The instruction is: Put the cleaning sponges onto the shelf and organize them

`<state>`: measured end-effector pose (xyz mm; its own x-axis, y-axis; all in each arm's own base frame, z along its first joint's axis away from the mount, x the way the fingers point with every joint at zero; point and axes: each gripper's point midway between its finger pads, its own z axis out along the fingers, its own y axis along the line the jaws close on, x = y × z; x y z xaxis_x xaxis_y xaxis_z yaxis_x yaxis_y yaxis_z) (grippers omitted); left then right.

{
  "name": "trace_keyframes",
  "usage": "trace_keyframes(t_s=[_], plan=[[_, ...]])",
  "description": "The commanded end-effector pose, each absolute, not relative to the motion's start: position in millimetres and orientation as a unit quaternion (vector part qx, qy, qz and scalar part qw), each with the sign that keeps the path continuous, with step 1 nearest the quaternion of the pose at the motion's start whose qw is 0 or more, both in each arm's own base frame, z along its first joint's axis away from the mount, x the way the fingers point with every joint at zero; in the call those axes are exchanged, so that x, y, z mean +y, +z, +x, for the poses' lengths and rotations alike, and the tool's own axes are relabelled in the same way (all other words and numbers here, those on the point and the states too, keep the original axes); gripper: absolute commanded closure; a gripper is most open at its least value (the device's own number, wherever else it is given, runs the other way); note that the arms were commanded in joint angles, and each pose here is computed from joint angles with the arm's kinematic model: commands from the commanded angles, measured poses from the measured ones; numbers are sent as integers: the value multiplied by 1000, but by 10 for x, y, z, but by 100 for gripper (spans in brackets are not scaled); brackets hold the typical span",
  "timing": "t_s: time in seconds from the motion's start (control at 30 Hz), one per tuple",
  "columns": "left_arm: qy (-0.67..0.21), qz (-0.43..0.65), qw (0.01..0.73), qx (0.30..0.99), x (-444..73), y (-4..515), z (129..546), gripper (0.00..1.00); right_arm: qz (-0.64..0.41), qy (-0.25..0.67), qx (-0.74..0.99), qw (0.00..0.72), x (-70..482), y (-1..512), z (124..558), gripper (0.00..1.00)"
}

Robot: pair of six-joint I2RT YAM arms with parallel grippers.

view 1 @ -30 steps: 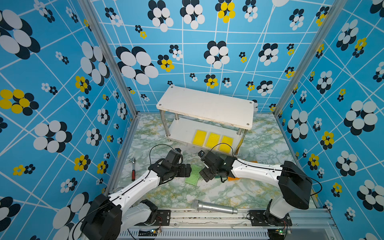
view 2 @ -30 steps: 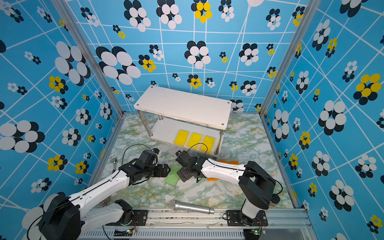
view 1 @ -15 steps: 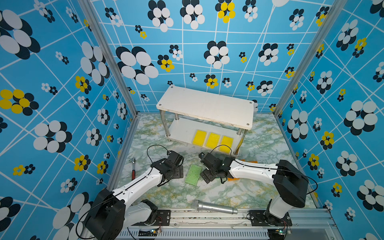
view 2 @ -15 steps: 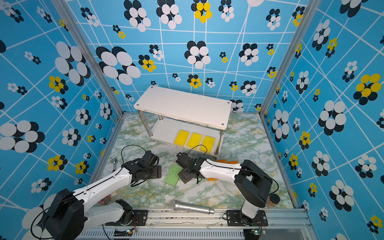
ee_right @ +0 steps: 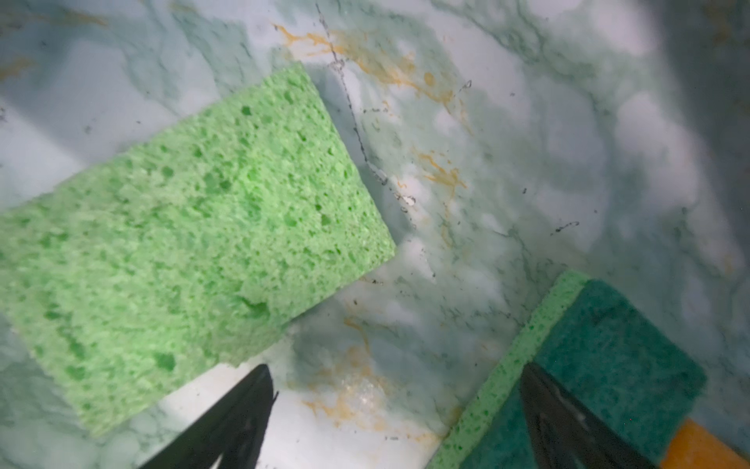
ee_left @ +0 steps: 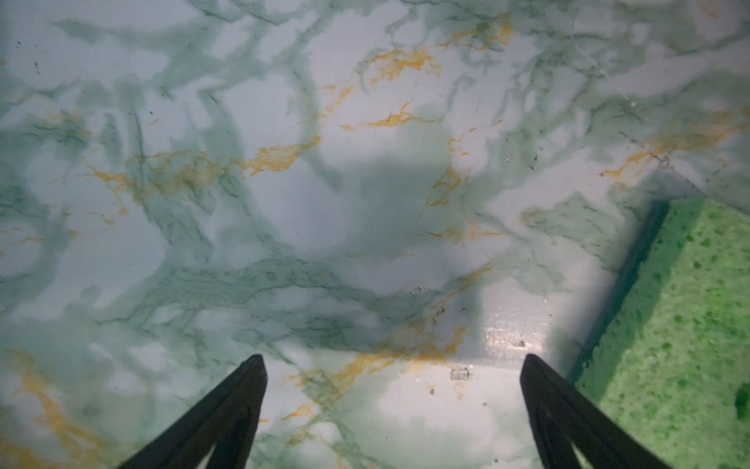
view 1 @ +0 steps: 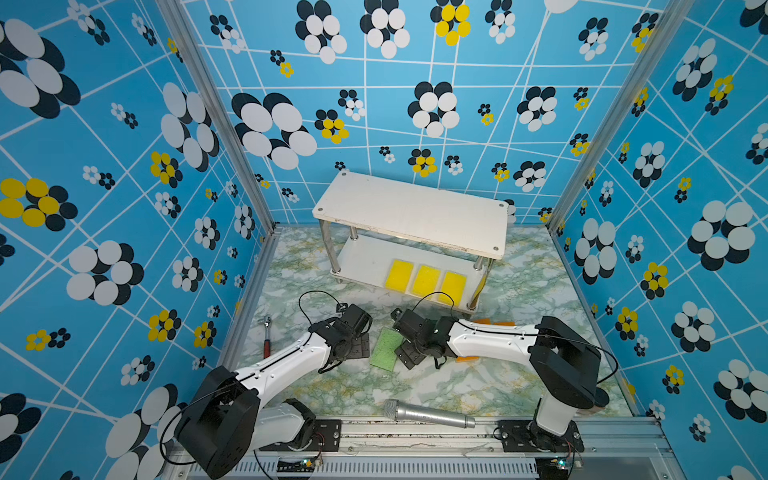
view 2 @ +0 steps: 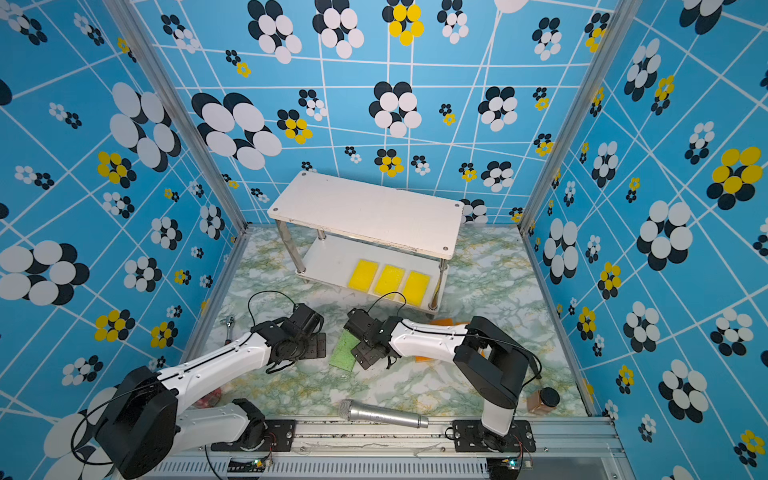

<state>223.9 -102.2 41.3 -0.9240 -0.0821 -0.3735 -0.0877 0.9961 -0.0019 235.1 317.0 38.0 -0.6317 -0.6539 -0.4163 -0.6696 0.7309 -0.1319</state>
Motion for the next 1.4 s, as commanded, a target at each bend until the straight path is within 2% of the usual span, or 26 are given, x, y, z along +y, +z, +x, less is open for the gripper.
trace_keyframes(t_s=[0.0, 0.6, 1.37], plan=[[-1, -48, 186, 981, -1073, 352, 2231, 1, -361, 18, 903, 234, 3256, 397, 2399, 3], [32, -21, 145, 989, -1190, 86, 2266, 1, -355, 30, 902, 245, 3370, 339, 2458, 3], [33, -10, 140, 990, -1222, 70, 2252, 1, -371, 86, 874, 300, 3588, 712, 2512, 3]])
